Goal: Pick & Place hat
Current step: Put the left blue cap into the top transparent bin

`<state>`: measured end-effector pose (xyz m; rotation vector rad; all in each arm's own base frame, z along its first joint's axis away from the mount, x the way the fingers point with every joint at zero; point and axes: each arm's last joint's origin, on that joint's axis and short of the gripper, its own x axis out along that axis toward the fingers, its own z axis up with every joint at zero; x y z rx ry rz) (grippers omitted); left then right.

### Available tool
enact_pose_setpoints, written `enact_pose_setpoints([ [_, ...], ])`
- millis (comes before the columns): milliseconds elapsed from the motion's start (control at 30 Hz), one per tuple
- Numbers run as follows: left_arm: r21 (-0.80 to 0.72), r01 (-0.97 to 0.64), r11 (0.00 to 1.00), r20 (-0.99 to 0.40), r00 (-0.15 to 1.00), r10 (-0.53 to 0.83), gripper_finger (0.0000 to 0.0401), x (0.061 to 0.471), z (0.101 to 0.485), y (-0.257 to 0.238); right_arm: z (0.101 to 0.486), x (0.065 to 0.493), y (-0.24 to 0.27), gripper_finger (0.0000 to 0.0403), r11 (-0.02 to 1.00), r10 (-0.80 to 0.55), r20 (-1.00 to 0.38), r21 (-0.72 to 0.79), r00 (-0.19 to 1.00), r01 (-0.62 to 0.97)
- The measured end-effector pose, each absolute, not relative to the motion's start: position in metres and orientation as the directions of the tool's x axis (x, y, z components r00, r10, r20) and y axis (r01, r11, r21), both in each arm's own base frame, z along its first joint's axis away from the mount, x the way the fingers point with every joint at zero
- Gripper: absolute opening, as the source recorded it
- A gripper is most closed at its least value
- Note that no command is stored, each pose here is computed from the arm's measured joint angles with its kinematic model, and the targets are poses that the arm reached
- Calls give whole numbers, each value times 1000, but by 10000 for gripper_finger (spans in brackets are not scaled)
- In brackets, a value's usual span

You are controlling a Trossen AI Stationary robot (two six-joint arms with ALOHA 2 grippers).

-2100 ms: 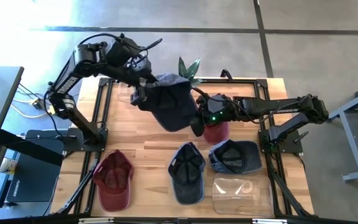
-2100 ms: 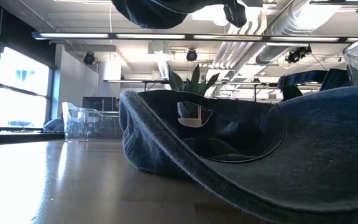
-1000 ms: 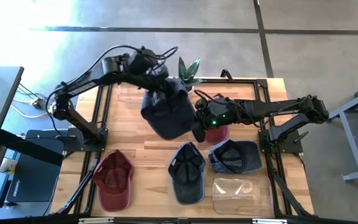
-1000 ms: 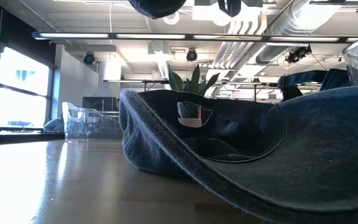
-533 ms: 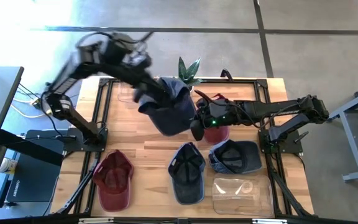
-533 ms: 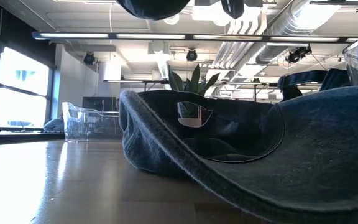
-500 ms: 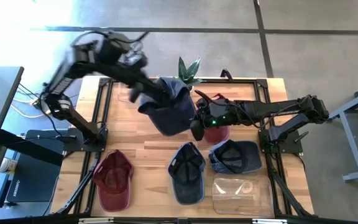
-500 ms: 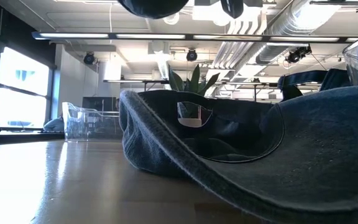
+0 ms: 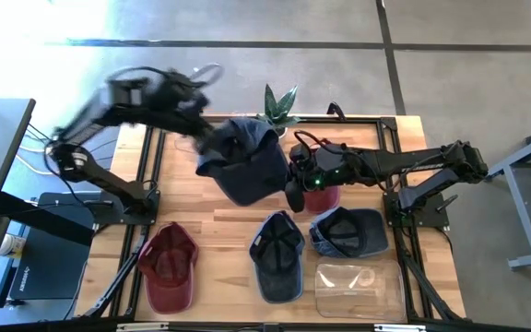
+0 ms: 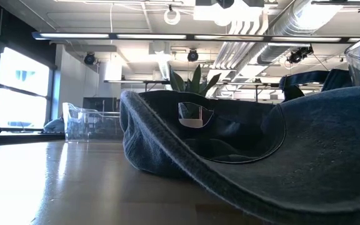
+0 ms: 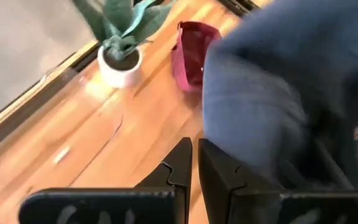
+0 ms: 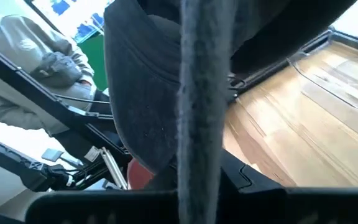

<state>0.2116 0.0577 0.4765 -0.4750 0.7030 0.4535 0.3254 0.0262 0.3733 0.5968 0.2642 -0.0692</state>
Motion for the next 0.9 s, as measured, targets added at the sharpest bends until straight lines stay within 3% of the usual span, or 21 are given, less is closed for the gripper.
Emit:
enact_pose_setpoints([
  [167, -329, -342, 880, -618, 783, 73, 23, 249, 462, 45, 374, 326, 26, 9, 828, 7, -261, 543, 965, 141],
  [233, -298, -338, 893, -659, 749, 64, 23, 250, 456, 45, 374, 325, 26, 7, 829, 1, -262, 539, 965, 145],
  [400, -198, -423, 884, -708, 686, 169, 23, 230, 472, 47, 373, 325, 25, 15, 837, -24, -267, 522, 963, 165],
  [567, -93, -471, 877, -667, 684, 297, 29, 200, 502, 47, 372, 325, 24, 10, 865, -48, -278, 468, 959, 179],
  [700, -146, -479, 865, -621, 726, 297, 78, 185, 519, 54, 371, 324, 24, 7, 904, -75, -291, 385, 954, 188],
  [900, -265, -455, 850, -557, 792, 250, 205, 182, 528, 67, 371, 324, 28, 10, 965, -65, -284, 226, 957, 133],
])
